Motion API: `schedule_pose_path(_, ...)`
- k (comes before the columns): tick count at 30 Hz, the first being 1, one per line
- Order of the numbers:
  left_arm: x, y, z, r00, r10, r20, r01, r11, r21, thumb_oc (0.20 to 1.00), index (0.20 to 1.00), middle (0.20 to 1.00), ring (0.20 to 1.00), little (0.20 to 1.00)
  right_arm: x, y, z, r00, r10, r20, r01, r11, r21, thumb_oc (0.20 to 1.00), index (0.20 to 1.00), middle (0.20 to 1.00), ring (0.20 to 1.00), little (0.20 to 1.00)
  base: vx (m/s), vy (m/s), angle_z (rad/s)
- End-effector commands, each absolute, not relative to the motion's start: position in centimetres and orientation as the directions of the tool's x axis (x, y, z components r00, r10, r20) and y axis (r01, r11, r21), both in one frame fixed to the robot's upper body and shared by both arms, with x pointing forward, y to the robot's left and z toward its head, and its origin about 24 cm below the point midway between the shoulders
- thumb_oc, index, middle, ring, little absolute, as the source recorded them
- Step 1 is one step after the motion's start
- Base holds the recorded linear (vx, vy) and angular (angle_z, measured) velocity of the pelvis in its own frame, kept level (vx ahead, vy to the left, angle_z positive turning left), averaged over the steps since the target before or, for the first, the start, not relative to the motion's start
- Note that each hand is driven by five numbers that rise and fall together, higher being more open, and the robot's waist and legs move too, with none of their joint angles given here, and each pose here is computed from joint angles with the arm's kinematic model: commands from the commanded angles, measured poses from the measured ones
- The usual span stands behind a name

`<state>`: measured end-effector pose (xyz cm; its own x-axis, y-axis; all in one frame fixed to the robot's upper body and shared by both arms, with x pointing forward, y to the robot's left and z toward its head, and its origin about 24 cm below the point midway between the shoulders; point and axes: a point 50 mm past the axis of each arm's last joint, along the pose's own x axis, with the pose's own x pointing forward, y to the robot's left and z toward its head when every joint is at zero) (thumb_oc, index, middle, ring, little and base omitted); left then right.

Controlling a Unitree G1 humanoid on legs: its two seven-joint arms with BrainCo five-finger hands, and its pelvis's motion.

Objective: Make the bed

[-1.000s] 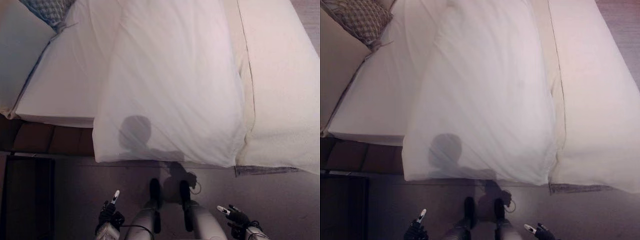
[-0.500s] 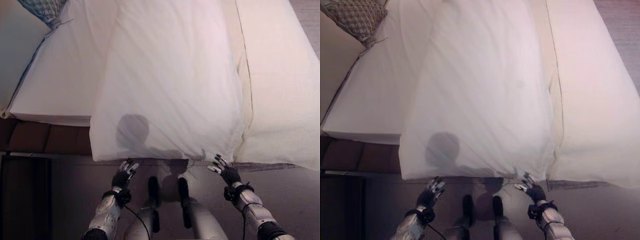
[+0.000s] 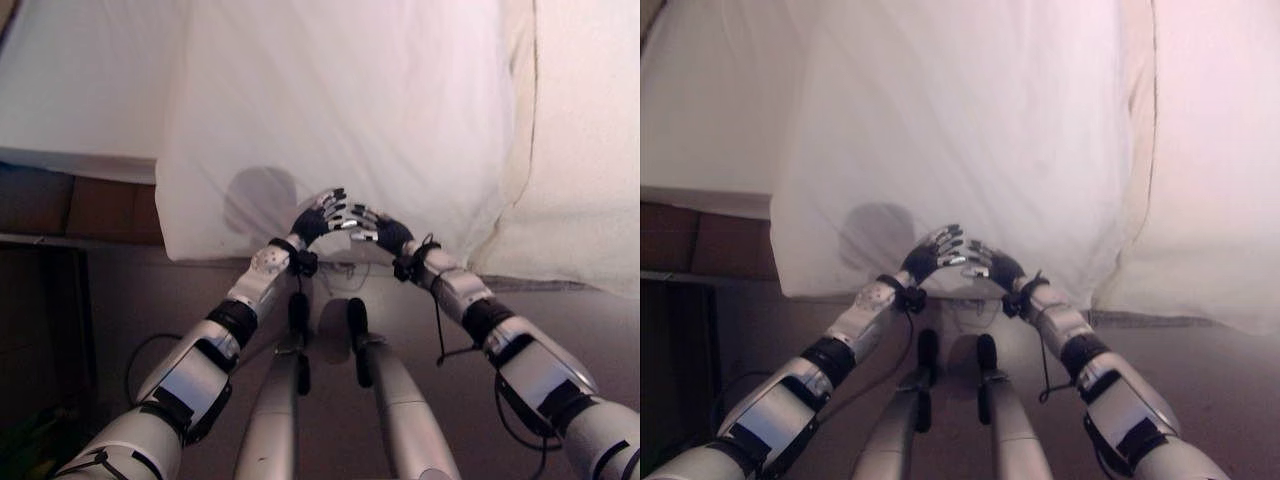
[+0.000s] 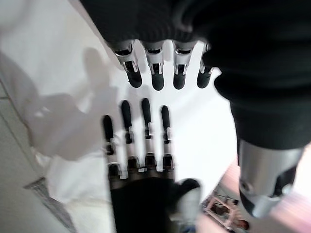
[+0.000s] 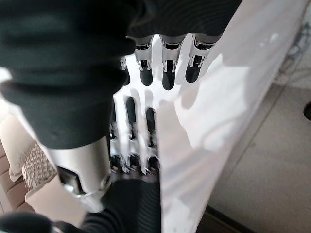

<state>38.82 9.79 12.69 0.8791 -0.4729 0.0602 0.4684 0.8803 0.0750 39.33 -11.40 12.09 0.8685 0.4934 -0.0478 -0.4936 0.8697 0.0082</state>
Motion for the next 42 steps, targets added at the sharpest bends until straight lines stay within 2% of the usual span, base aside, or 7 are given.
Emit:
schedule_pose_path(1,39.7,9.6,16.2,0.867,-0.467,0.172,0.433,0.879,0.201,1.0,1.0,1.0,1.0,1.0,39.6,-10.2,14.3,0.838,0.544,0.029,-0.545,0.838,0.021,1.0,1.0,1.0,1.0,1.0,-0.01,0.049,-0.06)
schedule_pose_path(9,41.4,11.6,21.0,0.897,-0.379,0.227,0.3,0.9,0.317,1.0,1.0,1.0,1.0,1.0,41.3,-11.1,18.1,0.867,0.493,0.066,-0.493,0.87,-0.019,1.0,1.0,1.0,1.0,1.0,0.0,0.01,-0.01)
schedule_pose_path(15,42.5,16.5,25.7,0.95,-0.179,0.257,0.055,0.904,0.424,1.0,1.0,1.0,1.0,1.0,42.8,-15.0,22.2,0.956,0.273,0.111,-0.276,0.961,0.018,1.0,1.0,1.0,1.0,1.0,0.01,0.014,0.0)
schedule_pose_path(23,42.5,21.0,26.5,0.969,0.044,0.244,-0.126,0.936,0.33,1.0,1.0,1.0,1.0,1.0,42.9,-18.6,22.8,0.989,0.105,0.099,-0.11,0.993,0.048,1.0,1.0,1.0,1.0,1.0,0.01,0.024,-0.04)
schedule_pose_path(30,41.5,26.0,24.1,0.962,0.224,0.157,-0.261,0.923,0.283,1.0,1.0,1.0,1.0,1.0,42.0,-23.5,20.3,0.997,-0.074,0.038,0.07,0.993,0.1,1.0,1.0,1.0,1.0,1.0,0.0,-0.007,0.0)
schedule_pose_path(36,38.9,31.3,18.1,0.921,0.389,0.028,-0.383,0.89,0.245,1.0,1.0,1.0,1.0,1.0,39.2,-29.5,15.8,0.964,-0.262,-0.046,0.265,0.96,0.086,1.0,1.0,1.0,1.0,1.0,-0.01,-0.038,0.02)
schedule_pose_path(42,36.8,33.1,13.0,0.884,0.459,-0.087,-0.435,0.876,0.207,1.0,1.0,1.0,1.0,1.0,37.1,-31.3,11.7,0.941,-0.314,-0.122,0.325,0.942,0.083,1.0,1.0,1.0,1.0,1.0,0.03,-0.03,0.02)
